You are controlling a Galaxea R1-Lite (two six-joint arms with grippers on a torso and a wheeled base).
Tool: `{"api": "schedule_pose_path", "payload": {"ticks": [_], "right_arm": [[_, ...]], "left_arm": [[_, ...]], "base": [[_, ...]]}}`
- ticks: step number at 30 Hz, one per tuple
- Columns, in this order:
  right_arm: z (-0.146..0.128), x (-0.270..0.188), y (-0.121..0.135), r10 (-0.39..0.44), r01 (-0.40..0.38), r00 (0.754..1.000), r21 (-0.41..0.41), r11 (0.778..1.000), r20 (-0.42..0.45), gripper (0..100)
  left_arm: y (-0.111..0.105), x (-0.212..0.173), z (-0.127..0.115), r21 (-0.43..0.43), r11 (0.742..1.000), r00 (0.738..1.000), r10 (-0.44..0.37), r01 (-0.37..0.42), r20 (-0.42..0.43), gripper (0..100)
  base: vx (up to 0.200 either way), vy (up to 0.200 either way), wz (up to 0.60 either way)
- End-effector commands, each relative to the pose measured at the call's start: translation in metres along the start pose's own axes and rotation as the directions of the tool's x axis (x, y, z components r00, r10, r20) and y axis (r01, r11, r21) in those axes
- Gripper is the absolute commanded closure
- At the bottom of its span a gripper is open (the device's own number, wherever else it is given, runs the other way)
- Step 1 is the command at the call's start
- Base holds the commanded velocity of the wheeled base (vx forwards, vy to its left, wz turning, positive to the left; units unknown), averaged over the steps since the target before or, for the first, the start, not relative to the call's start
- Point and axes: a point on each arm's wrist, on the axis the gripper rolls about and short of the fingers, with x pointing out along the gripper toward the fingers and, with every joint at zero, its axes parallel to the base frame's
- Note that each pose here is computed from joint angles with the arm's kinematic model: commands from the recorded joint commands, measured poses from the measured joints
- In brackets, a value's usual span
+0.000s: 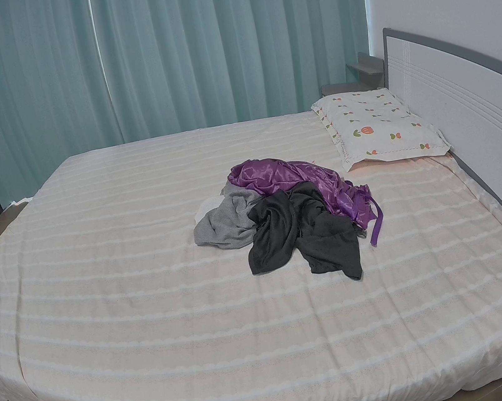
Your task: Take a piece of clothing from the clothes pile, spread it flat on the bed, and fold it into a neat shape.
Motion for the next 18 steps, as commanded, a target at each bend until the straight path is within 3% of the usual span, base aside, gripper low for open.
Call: {"api": "schedule_pose_path", "payload": {"ticks": [1, 4, 5, 6, 8, 9, 11, 12, 13, 16, 18], "right_arm": [[-0.005, 0.000, 0.000, 0.000, 0.000, 1.000, -0.003, 1.000, 0.000, 0], [0.008, -0.002, 0.000, 0.013, -0.013, 0.999, 0.003, 1.000, 0.038, 0], [0.054, -0.009, 0.000, 0.029, -0.030, 0.991, 0.014, 0.999, 0.127, 0], [0.070, -0.004, 0.000, 0.038, -0.041, 0.993, 0.027, 0.999, 0.109, 0], [0.076, 0.012, 0.000, 0.058, -0.058, 0.998, 0.023, 0.998, 0.024, 0], [0.076, 0.012, 0.000, 0.058, -0.058, 0.998, 0.023, 0.998, 0.024, 0], [0.074, 0.035, 0.000, 0.095, -0.090, 0.989, 0.051, 0.995, -0.114, 0], [0.073, 0.036, 0.000, 0.095, -0.089, 0.988, 0.055, 0.995, -0.122, 0], [0.069, 0.048, 0.001, 0.102, -0.087, 0.976, 0.086, 0.992, -0.194, 0], [0.067, 0.066, 0.002, 0.137, -0.108, 0.947, 0.115, 0.988, -0.292, 0], [0.064, 0.084, 0.003, 0.165, -0.113, 0.912, 0.155, 0.981, -0.376, 0]], "left_arm": [[0.000, 0.000, -0.005, -0.001, 1.000, 1.000, 0.002, -0.002, 0.000, 0], [0.000, 0.000, -0.005, -0.001, 1.000, 1.000, 0.000, 0.000, 0.000, 0], [0.000, 0.000, -0.005, -0.001, 1.000, 1.000, 0.000, 0.000, 0.000, 0], [0.000, 0.000, -0.005, -0.001, 1.000, 1.000, 0.000, 0.000, 0.000, 0], [0.000, 0.000, -0.005, 0.001, 1.000, 1.000, 0.000, 0.000, 0.000, 0], [0.000, 0.000, -0.005, 0.001, 1.000, 1.000, 0.000, 0.000, 0.000, 0], [0.000, 0.000, -0.005, -0.001, 1.000, 1.000, 0.000, 0.000, 0.000, 0], [0.000, 0.000, -0.005, -0.001, 1.000, 1.000, 0.000, 0.000, 0.000, 0], [0.000, 0.000, -0.005, -0.001, 1.000, 1.000, 0.000, 0.000, 0.000, 0], [0.000, 0.000, -0.005, -0.001, 1.000, 1.000, 0.000, 0.000, 0.000, 0], [0.000, 0.000, -0.005, -0.001, 1.000, 1.000, 0.000, 0.000, 0.000, 0]], "base": [[0.000, 0.000, 0.00], [0.000, 0.000, 0.00], [0.000, 0.000, 0.00], [0.000, 0.000, 0.00], [0.000, 0.000, 0.00], [0.000, 0.000, 0.00], [0.000, 0.000, 0.00], [0.000, 0.000, 0.00], [0.000, 0.000, 0.00], [0.000, 0.000, 0.00], [0.000, 0.000, 0.00]]}}
